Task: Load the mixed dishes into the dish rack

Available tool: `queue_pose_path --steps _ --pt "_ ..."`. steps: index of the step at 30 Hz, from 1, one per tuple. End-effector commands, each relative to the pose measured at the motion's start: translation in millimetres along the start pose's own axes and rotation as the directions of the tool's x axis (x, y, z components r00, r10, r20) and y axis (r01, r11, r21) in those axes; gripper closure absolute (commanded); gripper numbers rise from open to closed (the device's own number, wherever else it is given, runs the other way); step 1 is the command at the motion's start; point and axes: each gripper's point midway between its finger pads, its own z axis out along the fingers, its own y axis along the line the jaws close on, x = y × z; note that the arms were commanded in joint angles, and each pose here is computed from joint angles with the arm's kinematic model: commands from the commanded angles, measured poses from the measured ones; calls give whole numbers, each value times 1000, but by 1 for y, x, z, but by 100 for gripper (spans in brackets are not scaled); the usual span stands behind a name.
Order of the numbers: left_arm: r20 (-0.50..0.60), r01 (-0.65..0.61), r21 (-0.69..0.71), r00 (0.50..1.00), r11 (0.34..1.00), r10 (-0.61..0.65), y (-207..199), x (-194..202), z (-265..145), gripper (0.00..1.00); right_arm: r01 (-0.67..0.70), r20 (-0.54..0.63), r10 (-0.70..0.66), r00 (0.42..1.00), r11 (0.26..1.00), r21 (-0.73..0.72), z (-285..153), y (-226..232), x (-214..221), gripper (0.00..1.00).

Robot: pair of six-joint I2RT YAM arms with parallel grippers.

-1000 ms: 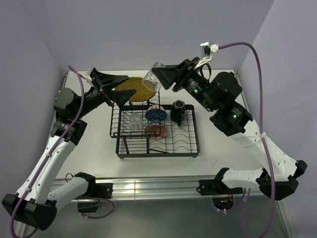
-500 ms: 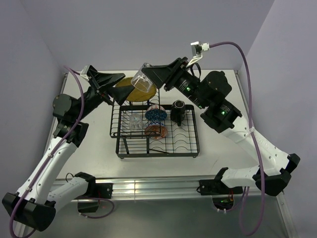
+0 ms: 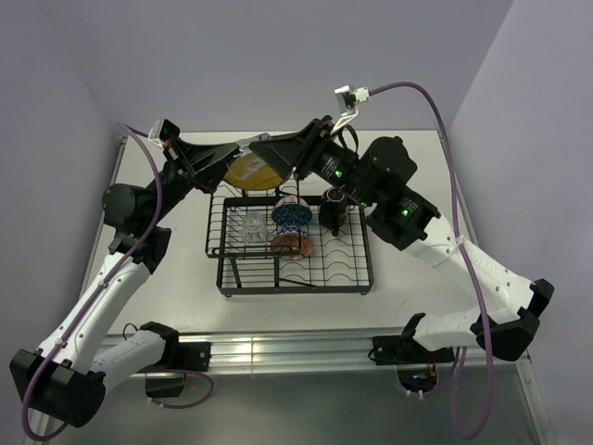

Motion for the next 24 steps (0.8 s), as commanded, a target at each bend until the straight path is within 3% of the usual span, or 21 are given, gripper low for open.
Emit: queue_pose_path --steps 1,2,9,14,24 --pt "-56 224 70 974 972 -220 -28 11 -7 100 3 -68 -7 998 999 -47 -5 21 2 61" --pt "-64 229 62 972 972 -225 -24 13 -8 100 -3 -112 2 994 1000 -11 -8 15 7 50" --pt "-194 163 -38 967 986 -167 4 33 -19 100 -91 -295 64 953 993 -80 -33 40 -11 27" --pt "-240 107 -80 963 991 -123 18 40 -24 100 -186 -467 113 877 976 -112 -53 45 9 26" --pt "-259 79 -59 961 995 -92 6 43 -19 100 -127 -529 76 845 990 -61 -66 22 32 25"
